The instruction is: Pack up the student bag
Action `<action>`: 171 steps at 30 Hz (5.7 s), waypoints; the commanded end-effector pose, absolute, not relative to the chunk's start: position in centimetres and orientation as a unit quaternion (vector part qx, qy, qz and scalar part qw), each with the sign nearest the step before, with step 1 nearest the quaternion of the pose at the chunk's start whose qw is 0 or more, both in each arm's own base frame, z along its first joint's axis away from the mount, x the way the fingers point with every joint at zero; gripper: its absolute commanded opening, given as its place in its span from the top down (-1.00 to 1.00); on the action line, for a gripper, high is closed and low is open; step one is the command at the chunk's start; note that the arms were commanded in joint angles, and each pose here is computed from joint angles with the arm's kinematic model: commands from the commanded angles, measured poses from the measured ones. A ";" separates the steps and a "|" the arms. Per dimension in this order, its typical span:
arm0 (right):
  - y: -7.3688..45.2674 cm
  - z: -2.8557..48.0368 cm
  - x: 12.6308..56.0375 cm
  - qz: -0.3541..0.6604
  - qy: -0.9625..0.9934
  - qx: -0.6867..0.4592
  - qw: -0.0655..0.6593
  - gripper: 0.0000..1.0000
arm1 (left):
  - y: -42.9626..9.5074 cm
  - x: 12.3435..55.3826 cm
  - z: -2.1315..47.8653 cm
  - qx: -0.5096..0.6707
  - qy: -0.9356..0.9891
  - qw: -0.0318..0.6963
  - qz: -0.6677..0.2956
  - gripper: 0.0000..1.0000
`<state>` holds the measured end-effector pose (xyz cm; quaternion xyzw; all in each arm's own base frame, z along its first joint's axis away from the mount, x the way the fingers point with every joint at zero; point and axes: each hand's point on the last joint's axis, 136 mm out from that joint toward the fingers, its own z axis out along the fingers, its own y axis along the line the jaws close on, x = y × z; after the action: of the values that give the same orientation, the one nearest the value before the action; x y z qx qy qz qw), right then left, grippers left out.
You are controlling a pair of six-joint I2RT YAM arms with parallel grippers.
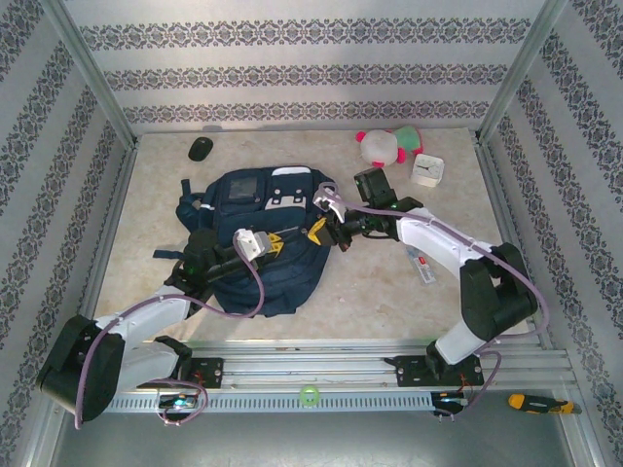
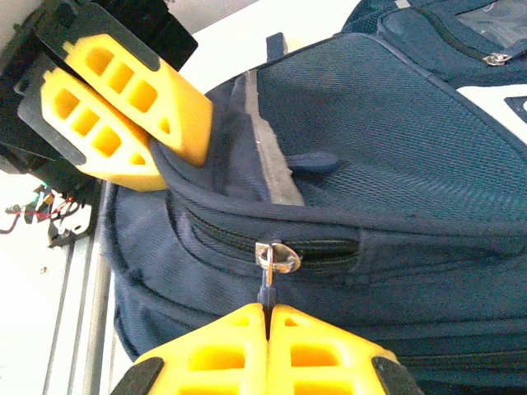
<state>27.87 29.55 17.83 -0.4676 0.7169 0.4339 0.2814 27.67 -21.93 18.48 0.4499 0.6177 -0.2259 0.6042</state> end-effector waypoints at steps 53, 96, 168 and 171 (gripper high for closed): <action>27.6 17.2 26.3 0.420 0.788 -0.320 0.315 1.00 | -14.8 31.3 21.6 0.099 0.826 0.537 -0.139 -0.16; 31.8 18.2 23.9 0.329 0.850 -0.302 0.281 1.00 | -11.2 29.3 15.7 -0.367 0.802 0.365 -0.297 1.00; 36.5 20.5 27.4 0.292 0.646 -0.589 0.389 1.00 | -17.7 25.2 21.5 0.163 0.818 0.493 -0.245 -0.02; 36.6 20.8 27.4 0.298 0.646 -0.586 0.388 1.00 | -18.4 24.0 20.6 0.235 0.806 0.488 -0.240 -0.04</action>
<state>27.44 35.27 16.32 -0.5984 0.6746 0.2526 0.3507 25.43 -16.54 20.96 0.0863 0.8391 -0.2569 0.4717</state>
